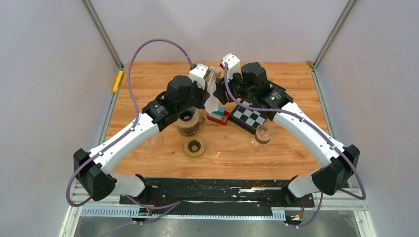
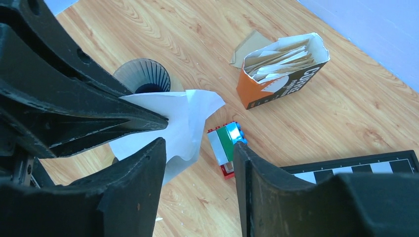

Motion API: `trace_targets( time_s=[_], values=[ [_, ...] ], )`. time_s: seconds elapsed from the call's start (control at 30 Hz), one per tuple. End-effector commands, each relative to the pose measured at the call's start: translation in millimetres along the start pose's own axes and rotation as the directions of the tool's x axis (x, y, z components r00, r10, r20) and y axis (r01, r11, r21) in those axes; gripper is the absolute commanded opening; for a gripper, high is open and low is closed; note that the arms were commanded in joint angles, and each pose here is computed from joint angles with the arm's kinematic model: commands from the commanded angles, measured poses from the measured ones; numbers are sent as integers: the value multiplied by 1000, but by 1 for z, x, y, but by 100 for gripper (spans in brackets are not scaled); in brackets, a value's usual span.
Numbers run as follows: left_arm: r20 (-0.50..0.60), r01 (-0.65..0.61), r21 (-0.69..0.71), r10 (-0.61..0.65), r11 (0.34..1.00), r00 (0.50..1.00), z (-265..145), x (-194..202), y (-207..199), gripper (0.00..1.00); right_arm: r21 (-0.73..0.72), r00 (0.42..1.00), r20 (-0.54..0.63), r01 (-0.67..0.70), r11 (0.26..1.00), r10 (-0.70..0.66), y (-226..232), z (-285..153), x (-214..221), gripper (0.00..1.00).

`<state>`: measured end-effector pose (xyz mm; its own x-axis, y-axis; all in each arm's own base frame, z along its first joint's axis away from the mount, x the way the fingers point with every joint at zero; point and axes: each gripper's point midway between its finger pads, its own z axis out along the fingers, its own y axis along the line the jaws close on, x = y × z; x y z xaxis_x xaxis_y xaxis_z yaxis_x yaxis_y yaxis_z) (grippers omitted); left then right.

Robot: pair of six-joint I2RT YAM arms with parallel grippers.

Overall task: Place the coffee filter in the dripper
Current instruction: Place the coffee filter in the coffee dripper.

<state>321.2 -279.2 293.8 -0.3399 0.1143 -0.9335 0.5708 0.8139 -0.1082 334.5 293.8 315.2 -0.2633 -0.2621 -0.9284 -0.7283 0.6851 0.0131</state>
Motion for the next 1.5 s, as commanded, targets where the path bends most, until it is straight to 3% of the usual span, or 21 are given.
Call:
trace_targets(
  time_s=[0.0,0.5,0.77,1.47],
  values=[
    [84,11,12,-12,1000,996,-6,-27,-5,0,-39,998,69,15,999,-13,11,-13,-27,54],
    [76,27,15,-28,1000,997,-4,-25,-6,0,-112,996,71,-45,993,53,25,-12,-37,58],
    [72,31,17,-32,999,997,-3,-24,-7,0,-54,997,46,-52,997,55,16,-5,-30,57],
    [81,15,-6,-15,1000,997,-5,-25,-3,0,167,985,21,168,972,-174,-12,-13,-27,55]
  ],
)
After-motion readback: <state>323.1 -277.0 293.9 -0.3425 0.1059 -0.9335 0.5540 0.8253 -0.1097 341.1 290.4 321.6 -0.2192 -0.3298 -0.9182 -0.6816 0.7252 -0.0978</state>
